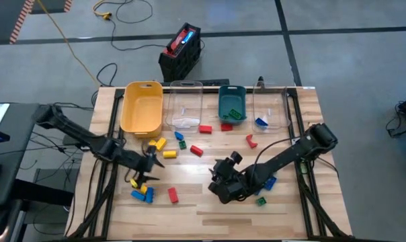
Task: Sort blocks
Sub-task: Put the red block into the yellow bin
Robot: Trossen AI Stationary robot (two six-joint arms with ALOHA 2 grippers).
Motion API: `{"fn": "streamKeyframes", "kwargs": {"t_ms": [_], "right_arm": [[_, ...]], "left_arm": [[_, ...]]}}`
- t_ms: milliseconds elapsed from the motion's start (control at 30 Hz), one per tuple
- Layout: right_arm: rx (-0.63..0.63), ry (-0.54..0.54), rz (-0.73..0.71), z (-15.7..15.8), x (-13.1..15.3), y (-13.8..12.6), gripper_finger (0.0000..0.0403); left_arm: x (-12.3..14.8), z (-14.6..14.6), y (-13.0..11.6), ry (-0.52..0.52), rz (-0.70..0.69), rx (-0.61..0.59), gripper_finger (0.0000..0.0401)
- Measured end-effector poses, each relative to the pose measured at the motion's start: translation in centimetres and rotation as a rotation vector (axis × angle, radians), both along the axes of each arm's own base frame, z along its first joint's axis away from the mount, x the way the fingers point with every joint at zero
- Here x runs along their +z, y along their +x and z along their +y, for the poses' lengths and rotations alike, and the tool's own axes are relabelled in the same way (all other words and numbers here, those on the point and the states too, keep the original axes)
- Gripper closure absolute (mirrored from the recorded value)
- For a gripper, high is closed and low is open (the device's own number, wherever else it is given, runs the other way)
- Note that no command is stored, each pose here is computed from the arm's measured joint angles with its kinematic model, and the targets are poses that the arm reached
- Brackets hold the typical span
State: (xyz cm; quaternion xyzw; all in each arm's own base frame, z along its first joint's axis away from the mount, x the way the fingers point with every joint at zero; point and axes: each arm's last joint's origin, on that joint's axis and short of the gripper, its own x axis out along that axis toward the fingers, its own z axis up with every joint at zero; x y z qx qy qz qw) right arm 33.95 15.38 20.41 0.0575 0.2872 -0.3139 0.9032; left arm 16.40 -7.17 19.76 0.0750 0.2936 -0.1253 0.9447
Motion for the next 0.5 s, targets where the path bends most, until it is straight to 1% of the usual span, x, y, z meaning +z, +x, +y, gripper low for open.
{"fn": "streamKeyframes", "kwargs": {"t_ms": [100,200,367,500], "right_arm": [[-0.069,-0.075,-0.047,-0.1,-0.9,-0.8,0.0179],[-0.116,-0.135,-0.091,0.0,-1.6,-1.8,0.0179],[-0.124,-0.141,-0.101,0.1,-2.2,-2.2,0.0179],[-0.125,-0.139,-0.104,0.1,-2.3,-2.3,0.0179]], "left_arm": [[0.3,-1.6,1.7,0.03,0.041,-0.056,0.0153],[0.1,-3.2,3.2,0.044,0.093,-0.14,0.0153],[-0.4,-5.5,5.4,0.051,0.161,-0.286,0.0153],[-1.5,-6.7,7.4,0.105,0.224,-0.331,0.0153]]}}
